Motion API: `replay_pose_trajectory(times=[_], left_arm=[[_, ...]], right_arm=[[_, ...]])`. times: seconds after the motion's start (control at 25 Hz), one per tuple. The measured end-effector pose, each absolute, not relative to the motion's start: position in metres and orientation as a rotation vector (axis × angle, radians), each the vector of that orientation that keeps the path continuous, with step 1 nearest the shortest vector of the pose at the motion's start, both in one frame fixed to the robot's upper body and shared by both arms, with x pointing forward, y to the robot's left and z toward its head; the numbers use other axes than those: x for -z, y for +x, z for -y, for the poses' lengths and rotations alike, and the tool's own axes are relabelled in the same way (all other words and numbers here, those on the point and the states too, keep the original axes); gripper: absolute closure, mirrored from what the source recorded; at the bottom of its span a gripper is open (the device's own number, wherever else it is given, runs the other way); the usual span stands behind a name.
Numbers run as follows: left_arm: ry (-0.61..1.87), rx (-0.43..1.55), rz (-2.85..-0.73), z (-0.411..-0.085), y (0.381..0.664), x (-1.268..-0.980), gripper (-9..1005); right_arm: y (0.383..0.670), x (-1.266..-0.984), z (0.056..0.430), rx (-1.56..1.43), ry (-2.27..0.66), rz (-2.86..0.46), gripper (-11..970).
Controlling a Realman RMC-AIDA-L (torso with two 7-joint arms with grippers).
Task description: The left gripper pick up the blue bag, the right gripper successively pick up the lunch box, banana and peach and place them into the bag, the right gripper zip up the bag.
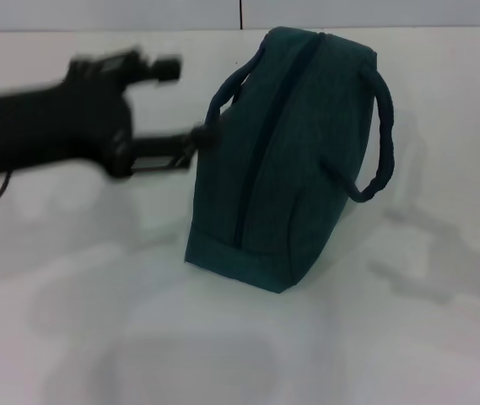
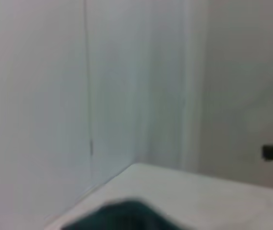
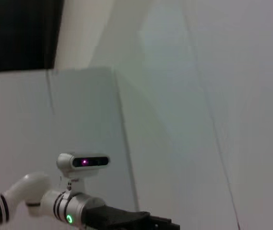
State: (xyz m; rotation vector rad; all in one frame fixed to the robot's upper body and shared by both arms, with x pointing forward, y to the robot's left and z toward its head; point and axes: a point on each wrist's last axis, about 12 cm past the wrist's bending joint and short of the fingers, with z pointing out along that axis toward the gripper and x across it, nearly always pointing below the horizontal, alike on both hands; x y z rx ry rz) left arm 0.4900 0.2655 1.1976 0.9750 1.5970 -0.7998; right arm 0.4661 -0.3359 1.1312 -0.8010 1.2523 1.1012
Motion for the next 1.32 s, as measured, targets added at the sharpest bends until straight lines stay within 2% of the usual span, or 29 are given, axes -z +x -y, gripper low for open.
replay_pose_trajectory(times=[0.24,0.4,0.68,0.84,1.32], left_arm=[[0.862,0.752,-1.708,-0.303,0.464,-1.141,117],[0.737,0.751,-1.772,-0.328,0.450,-1.097,117],[0.697,0.700,-1.780,-0.339,0.422,-1.044,117],[0.669,0.711,-1.773,-0.339,0.414,-1.035,117],[0.670,0.776,-1.692,-0.338,0.412,-1.045,117]], right_arm=[[0.444,-1.093,0.328,-1.035,-0.851,-1.265,83],[0.435,-1.065,0.320,-0.974,-0.833,-1.341,86],[0.426,-1.028,0.310,-0.829,-0.836,-1.468,87],[0.422,-1.018,0.306,-0.788,-0.833,-1.494,87],[0.420,-1.016,0.305,-0.787,-0.838,-1.493,87]])
